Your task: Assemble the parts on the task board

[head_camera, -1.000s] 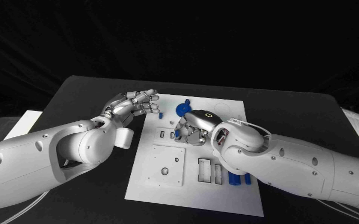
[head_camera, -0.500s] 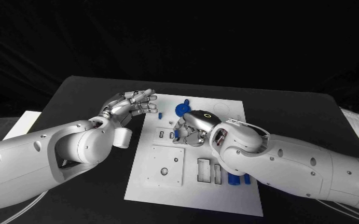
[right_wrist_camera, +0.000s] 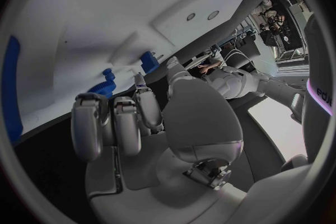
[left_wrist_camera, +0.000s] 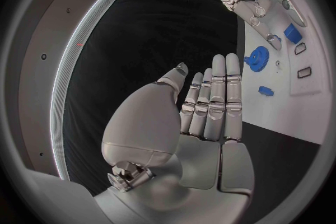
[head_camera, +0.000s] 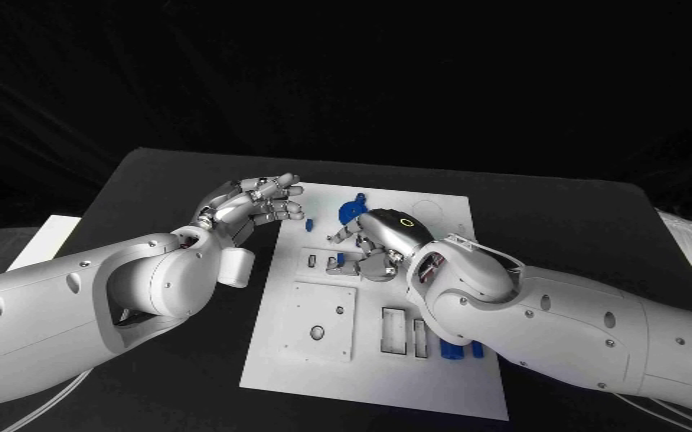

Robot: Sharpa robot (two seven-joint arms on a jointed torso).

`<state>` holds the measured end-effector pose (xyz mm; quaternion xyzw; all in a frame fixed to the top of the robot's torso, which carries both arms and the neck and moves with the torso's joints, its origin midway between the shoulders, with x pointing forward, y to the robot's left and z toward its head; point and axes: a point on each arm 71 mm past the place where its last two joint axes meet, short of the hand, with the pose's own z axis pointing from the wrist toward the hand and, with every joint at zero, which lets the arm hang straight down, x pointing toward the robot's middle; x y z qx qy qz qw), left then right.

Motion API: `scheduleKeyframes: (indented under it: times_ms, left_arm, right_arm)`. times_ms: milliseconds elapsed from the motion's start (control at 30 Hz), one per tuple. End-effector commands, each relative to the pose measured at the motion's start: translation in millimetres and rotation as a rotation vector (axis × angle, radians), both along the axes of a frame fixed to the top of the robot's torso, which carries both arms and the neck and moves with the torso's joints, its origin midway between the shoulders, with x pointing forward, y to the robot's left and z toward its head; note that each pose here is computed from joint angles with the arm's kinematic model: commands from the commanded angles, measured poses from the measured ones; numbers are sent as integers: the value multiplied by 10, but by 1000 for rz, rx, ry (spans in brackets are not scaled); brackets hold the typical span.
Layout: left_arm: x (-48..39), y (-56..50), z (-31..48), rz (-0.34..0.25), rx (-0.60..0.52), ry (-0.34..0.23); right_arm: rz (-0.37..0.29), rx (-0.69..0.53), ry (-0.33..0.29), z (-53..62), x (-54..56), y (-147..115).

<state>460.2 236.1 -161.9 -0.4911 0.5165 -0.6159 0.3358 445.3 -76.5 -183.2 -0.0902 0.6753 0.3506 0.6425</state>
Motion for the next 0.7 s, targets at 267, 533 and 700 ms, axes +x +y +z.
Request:
scheduleKeyframes:
  times_ms: [267, 533, 700]
  left_arm:
    - [6, -48, -63, -113, 154, 21]
    - [25, -115, -160, -274, 464, 120]
    - [175, -103, -67, -366, 777, 169]
  right_arm:
    - [134, 326, -90, 339, -114, -290]
    - [3, 516, 150, 602, 79, -1057]
    - [-98, 567, 183, 748, 191, -1516]
